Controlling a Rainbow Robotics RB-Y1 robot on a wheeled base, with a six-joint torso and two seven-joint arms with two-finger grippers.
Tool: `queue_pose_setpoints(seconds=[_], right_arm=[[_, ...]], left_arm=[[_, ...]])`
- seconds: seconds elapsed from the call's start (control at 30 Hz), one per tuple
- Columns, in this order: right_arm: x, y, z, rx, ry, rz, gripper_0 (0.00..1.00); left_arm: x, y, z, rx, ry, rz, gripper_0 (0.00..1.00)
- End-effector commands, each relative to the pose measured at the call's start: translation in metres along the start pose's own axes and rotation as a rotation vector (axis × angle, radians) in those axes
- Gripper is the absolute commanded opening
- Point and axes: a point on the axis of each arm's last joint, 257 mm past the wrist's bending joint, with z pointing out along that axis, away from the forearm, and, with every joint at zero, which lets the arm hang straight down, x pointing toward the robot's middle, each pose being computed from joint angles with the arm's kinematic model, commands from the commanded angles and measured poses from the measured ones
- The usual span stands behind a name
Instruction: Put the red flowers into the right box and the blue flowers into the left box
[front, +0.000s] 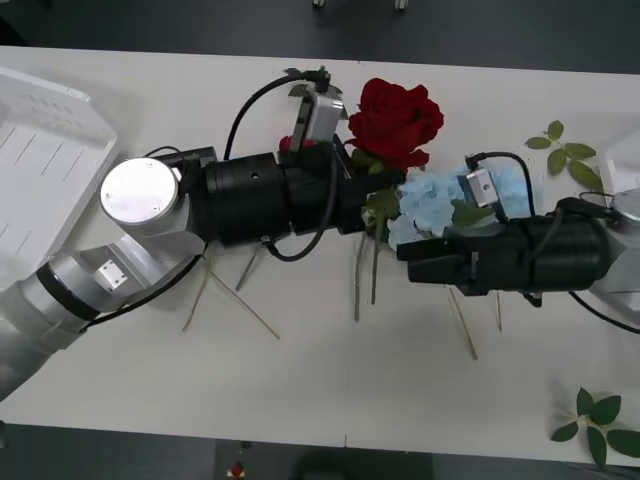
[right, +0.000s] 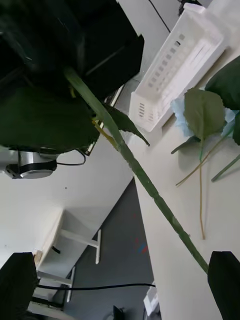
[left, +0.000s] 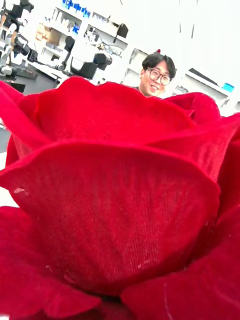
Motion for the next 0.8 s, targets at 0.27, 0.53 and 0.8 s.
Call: queue_pose_setpoints(seconds=[0.27, 0.53, 0.8], right_arm=[[-0.034, -0.019, 0.035, 0.053, -0.126, -0.051, 1.00], [-0.035, -0.021, 0.032, 0.068, -0.125, -0.065, 0.00], [-0.035, -0.024, 0.028, 0.080, -0.121, -0.070, 0.00]], left_arm=[[-0.025, -0.039, 0.040, 0.061, -0.053, 0.011, 0.00], [-0.024, -0.045, 0.044, 0.074, -0.056, 0.006, 0.00], [-0.023, -0.046, 0.044, 0.076, -0.054, 0.002, 0.00]])
